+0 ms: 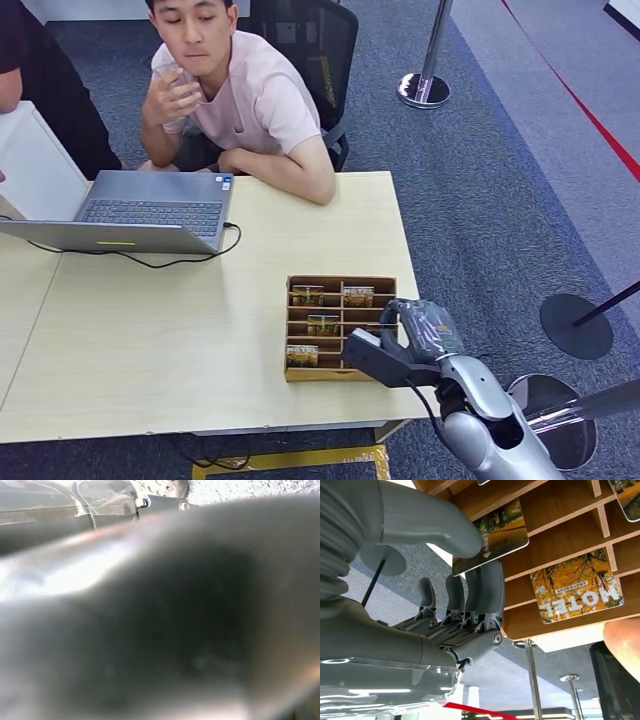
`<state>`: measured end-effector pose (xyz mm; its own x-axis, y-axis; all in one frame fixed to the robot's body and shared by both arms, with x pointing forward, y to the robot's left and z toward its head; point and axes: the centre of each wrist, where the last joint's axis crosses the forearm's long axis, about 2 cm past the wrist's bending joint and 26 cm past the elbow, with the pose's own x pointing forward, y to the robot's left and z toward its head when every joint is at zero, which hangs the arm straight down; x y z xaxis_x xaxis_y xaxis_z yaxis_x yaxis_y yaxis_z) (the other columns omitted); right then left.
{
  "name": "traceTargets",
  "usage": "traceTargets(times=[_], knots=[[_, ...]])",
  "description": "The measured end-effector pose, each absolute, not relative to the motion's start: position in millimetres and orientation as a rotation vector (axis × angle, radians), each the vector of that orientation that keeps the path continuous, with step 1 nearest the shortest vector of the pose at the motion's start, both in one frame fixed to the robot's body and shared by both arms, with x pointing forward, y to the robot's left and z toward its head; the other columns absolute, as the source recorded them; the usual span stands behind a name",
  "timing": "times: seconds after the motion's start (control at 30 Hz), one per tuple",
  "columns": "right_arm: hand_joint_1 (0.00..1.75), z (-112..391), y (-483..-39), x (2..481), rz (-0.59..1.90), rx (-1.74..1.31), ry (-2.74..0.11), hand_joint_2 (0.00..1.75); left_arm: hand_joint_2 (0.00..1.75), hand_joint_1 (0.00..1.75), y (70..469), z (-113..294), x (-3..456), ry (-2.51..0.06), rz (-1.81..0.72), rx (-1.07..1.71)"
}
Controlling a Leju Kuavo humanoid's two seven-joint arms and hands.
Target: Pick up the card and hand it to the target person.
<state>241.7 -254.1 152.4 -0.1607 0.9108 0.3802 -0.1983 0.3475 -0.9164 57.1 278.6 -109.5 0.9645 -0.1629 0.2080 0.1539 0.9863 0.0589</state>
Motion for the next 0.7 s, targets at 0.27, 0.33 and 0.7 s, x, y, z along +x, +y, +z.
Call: traceTargets(times=[0.27, 0.33, 0.7], knots=[[1.15, 152.3, -254.4, 241.7, 1.136, -0.708, -1.375, 1.75, 0.0, 0.0, 278.6, -109.5, 57.3, -0.218, -0.16, 0.041], [1.15, 152.2, -254.5, 241.6, 1.134, -0.708, -1.372, 1.75, 0.0, 0.0, 278.6, -109.5, 57.6, -0.219, -0.16, 0.04], [1.14, 150.4, -254.4, 239.7, 1.132, -0.704, -1.357, 1.75, 0.0, 0.0, 278.3, -109.3, 58.7, -0.221, -0.163, 0.025]])
